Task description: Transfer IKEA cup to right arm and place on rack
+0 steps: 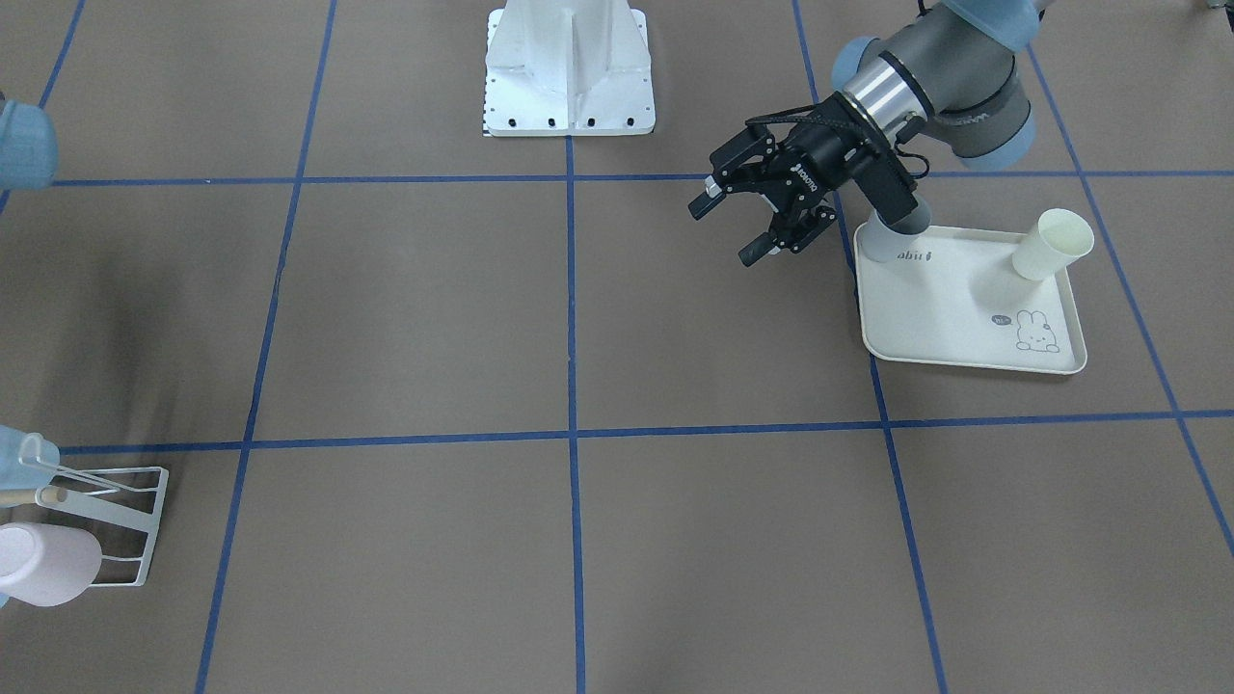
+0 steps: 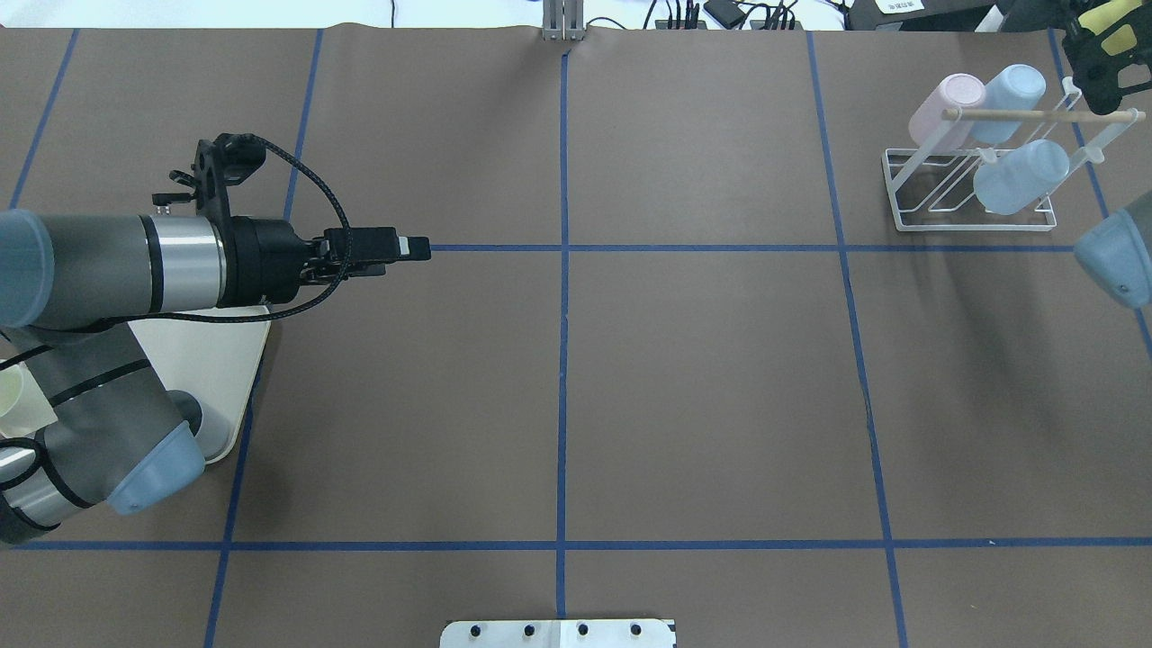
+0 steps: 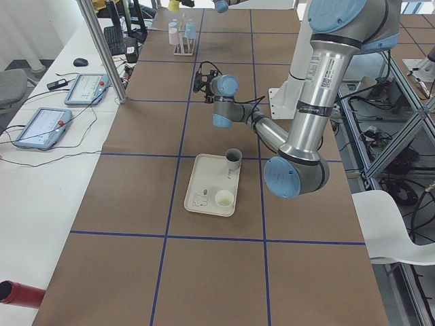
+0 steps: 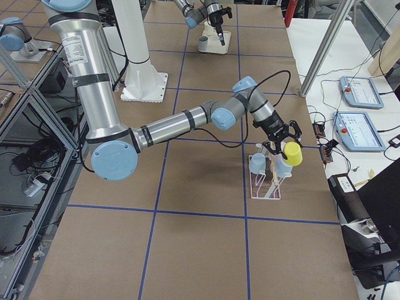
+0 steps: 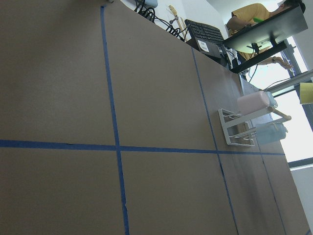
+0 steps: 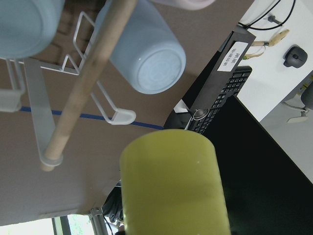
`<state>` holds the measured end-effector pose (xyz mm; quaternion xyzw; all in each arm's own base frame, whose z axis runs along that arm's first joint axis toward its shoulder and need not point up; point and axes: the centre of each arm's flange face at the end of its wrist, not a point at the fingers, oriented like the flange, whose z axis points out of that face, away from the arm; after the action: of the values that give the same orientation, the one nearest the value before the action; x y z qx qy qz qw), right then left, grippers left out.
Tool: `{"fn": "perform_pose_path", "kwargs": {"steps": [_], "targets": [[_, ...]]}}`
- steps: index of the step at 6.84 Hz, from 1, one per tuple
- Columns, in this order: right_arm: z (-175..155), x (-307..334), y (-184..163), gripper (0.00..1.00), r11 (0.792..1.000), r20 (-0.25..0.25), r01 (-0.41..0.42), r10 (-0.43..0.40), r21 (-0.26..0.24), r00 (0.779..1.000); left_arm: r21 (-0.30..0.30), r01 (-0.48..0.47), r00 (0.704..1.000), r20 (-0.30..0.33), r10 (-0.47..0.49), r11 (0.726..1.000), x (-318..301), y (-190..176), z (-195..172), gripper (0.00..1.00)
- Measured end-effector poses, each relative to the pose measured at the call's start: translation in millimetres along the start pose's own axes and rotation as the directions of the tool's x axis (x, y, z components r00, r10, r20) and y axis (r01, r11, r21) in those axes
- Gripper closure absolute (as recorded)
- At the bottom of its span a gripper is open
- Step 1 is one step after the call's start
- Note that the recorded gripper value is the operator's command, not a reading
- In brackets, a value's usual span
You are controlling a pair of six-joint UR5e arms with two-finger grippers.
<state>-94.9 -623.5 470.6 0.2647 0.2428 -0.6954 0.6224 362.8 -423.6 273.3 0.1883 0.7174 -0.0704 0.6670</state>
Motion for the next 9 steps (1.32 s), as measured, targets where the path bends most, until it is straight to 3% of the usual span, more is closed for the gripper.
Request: {"fn": "perform_pose_path", "kwargs": {"steps": [3,9], "targets": [[39,-34,2,1.00,0.997,-0.017,0.082,-0.082,-0.002,0.997,0.002,0.001,1.000,0.003,-0.001,1.000,-2,1,0,0.00],[58,-18,-17,1.00,0.992,-0.009,0.129,-0.129,0.001,0.992,0.000,0.002,1.000,0.004,-0.002,1.000,-2,3,2,0.00]]}}
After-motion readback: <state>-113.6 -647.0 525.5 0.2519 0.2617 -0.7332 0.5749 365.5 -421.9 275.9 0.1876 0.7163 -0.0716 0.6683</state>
